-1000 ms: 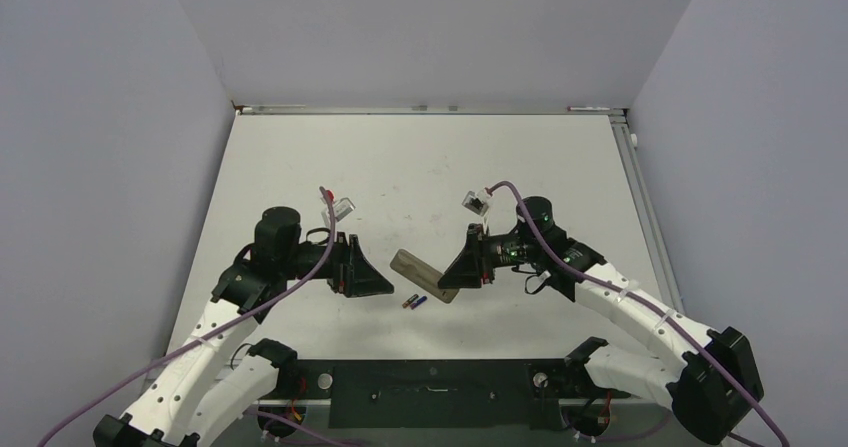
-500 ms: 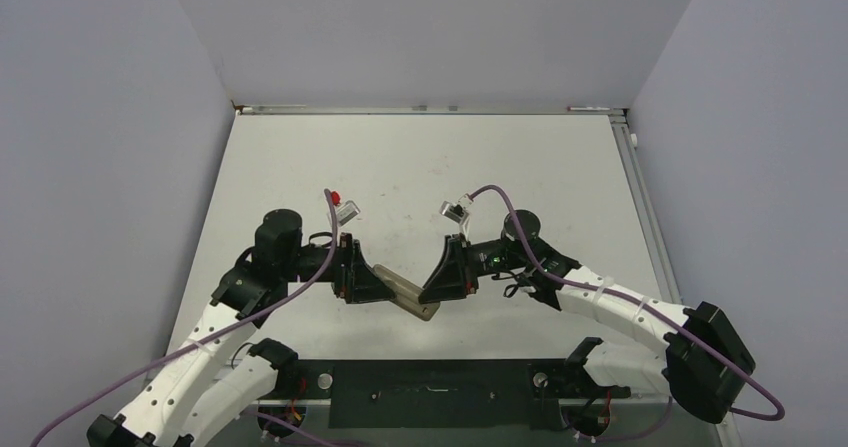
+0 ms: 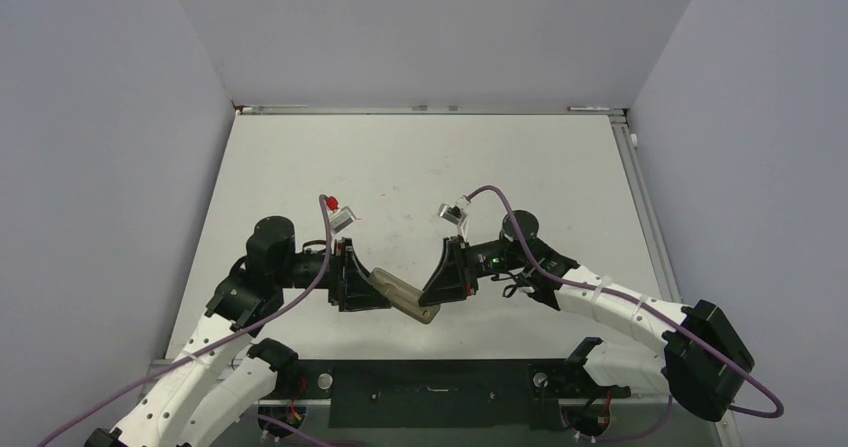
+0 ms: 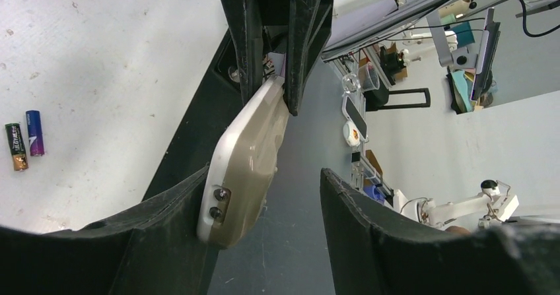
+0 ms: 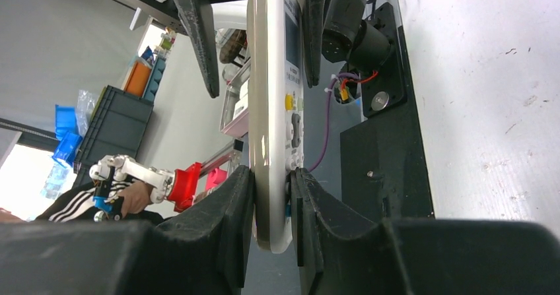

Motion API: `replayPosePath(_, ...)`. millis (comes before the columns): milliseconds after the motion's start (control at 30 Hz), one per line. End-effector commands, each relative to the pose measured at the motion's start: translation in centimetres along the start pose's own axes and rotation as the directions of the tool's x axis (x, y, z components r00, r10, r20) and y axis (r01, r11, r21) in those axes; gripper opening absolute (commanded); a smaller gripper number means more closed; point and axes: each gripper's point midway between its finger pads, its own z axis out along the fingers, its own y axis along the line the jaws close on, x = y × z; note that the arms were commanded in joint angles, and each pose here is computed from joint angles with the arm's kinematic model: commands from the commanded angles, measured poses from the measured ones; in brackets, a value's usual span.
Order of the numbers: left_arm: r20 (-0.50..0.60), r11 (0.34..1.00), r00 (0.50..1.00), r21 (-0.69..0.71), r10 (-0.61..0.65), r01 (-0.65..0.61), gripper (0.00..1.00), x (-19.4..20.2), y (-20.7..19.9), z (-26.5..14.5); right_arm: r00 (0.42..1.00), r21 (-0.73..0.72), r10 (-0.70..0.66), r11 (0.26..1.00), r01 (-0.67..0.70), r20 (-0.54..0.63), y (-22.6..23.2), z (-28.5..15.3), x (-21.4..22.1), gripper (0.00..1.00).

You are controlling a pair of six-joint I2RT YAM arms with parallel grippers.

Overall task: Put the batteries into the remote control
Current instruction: Turn over the remote control.

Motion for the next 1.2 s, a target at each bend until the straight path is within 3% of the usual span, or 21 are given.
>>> replayPosePath(0, 0.003, 0.996, 0.998, 0.066, 0.062, -0.062, 0.53, -0.4, -1.3, 0.0, 0.997, -0.042, -0.081, 0.996, 0.081, 0.017, 1.8, 0.2, -0.9, 0.09)
replayPosePath(567, 0.007, 0.992, 0.997, 0.099, 0.080, -0.081, 0.44, -0.4, -1.5, 0.1, 0.997, -0.083, -0.071, 0.994, 0.071, 0.000, 2.9, 0.5, -0.4, 0.09)
replayPosePath(833, 0.012, 0.992, 0.997, 0.105, 0.072, -0.073, 0.27, -0.4, -1.4, 0.2, 0.998, -0.065, -0.070, 0.996, 0.069, -0.009, 2.6, 0.4, 0.1, 0.09)
replayPosePath(900, 0.016, 0.991, 0.997, 0.109, 0.071, -0.073, 0.18, -0.5, -1.5, 0.3, 0.998, -0.057, -0.069, 0.996, 0.068, -0.009, 2.4, 0.3, 0.1, 0.09)
replayPosePath(967, 0.025, 0.991, 0.997, 0.109, 0.070, -0.072, 0.01, -0.6, -1.5, 0.3, 0.998, -0.044, -0.066, 0.997, 0.065, -0.011, 2.0, 0.3, 0.3, 0.09)
replayPosePath(1033, 0.031, 0.992, 0.998, 0.109, 0.060, -0.064, 0.00, -0.6, -1.4, 0.3, 0.998, -0.032, -0.068, 0.997, 0.068, -0.013, 1.8, 0.3, 0.5, 0.09)
replayPosePath(1167, 0.060, 0.992, 0.996, 0.108, 0.059, -0.065, 0.00, -0.8, -1.4, 0.3, 0.997, 0.018, -0.082, 0.996, 0.082, -0.011, 0.9, 0.2, 0.5, 0.25)
